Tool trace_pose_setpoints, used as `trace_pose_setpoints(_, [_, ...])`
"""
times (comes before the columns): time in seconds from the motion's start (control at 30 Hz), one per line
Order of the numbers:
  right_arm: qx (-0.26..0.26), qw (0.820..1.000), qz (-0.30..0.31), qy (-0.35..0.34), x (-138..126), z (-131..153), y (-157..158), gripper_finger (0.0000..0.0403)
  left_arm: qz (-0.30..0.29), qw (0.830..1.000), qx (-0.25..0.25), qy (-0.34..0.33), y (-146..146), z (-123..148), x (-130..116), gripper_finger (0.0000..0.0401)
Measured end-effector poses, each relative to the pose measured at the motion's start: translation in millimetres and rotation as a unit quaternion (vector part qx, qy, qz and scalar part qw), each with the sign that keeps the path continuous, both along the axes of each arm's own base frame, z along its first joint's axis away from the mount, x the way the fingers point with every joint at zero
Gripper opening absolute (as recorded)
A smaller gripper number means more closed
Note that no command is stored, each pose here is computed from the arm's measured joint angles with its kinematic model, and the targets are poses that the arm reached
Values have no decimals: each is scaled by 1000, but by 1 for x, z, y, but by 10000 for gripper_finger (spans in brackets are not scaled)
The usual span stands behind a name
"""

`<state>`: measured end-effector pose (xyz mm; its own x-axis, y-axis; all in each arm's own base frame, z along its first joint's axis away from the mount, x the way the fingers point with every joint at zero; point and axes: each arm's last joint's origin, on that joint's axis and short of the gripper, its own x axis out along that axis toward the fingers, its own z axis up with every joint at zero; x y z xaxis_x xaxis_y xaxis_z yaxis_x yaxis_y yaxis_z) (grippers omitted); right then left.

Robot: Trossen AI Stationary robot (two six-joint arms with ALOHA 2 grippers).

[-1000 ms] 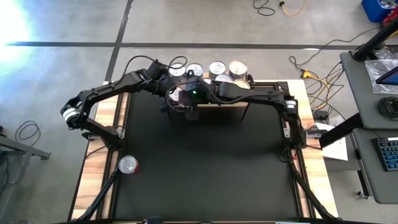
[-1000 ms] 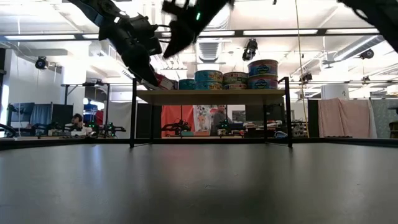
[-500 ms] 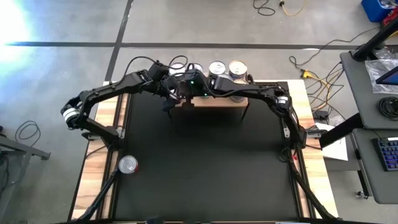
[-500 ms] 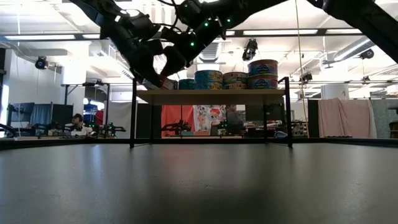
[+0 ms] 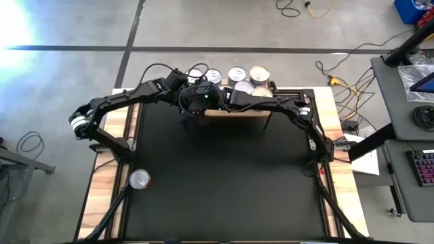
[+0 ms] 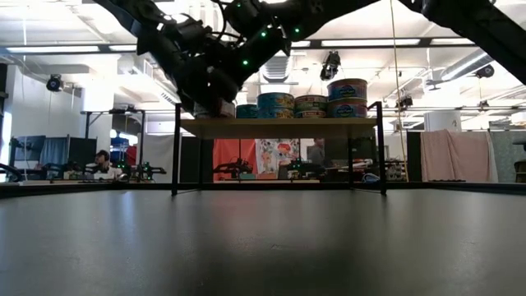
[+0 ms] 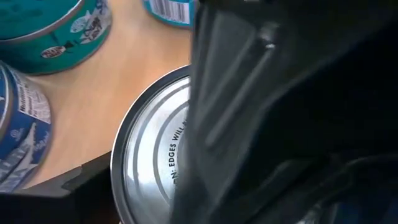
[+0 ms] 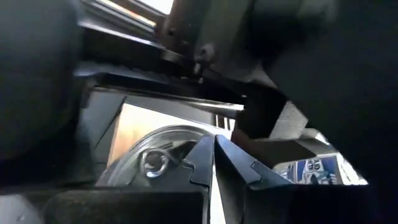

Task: Stack canned seafood by type on shelf
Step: Put the top red tuna can on the shelf

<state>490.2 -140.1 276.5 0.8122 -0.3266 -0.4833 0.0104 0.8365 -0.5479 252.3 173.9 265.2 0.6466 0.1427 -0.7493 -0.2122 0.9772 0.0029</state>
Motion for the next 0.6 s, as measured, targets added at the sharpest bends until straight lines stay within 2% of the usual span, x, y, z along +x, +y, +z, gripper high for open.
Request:
trace_pose_setpoints(0.23, [13, 999, 18, 47, -2, -20, 1, 9, -1, 1000, 7, 3, -2, 6, -4, 400])
trace_pose_setpoints(0.6, [23, 998, 23, 61, -5, -28, 1, 9, -4, 1000, 10, 4, -6, 13, -9, 400])
